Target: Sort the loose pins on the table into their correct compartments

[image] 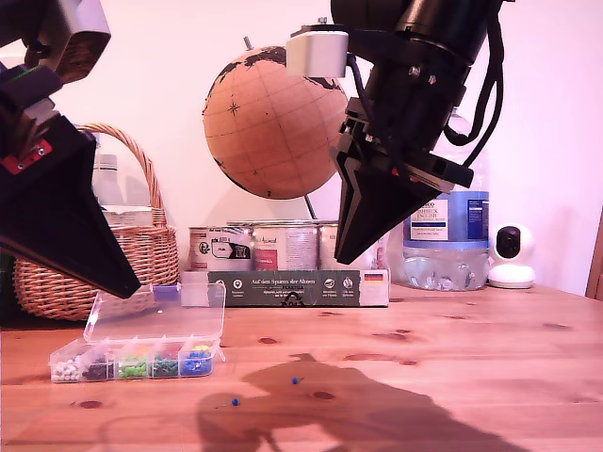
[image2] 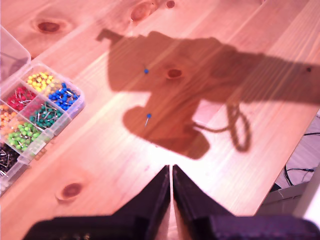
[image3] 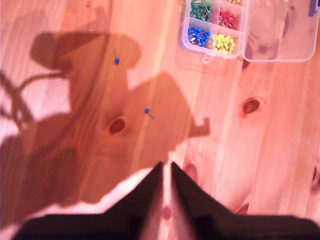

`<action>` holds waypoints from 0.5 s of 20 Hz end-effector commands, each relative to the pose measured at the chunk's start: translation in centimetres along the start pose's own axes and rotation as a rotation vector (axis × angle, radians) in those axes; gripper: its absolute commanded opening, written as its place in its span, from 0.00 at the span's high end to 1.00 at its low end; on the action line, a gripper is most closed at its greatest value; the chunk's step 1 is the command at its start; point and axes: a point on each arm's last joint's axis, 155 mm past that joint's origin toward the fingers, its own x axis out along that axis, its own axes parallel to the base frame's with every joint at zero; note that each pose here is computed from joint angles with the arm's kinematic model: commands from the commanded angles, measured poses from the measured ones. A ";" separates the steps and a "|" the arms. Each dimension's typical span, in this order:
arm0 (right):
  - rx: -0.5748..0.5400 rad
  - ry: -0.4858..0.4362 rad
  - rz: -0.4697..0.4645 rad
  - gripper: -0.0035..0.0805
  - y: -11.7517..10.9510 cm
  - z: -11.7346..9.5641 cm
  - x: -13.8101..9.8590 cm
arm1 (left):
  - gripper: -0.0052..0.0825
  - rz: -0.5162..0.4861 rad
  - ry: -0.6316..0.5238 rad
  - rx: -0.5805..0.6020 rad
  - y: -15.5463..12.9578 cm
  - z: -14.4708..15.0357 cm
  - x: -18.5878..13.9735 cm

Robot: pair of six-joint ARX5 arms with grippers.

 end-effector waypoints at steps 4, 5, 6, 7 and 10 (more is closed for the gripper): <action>-0.097 -0.018 -0.018 0.77 -0.5 0.5 0.4 | 0.96 -0.003 0.012 0.003 0.0 -0.6 0.3; -0.122 -0.018 -0.010 0.77 -0.3 0.7 0.7 | 0.96 -0.002 0.012 0.003 0.0 -0.6 0.3; -0.138 -0.017 0.002 0.77 0.1 0.9 1.0 | 0.96 -0.003 0.012 0.003 0.0 -0.6 0.3; -0.146 -0.017 0.013 0.77 0.4 1.1 1.3 | 0.96 -0.002 0.012 0.003 0.0 -0.6 0.3; -0.172 -0.021 0.029 0.77 1.0 2.0 2.4 | 0.96 -0.002 0.012 0.003 0.0 -0.6 0.3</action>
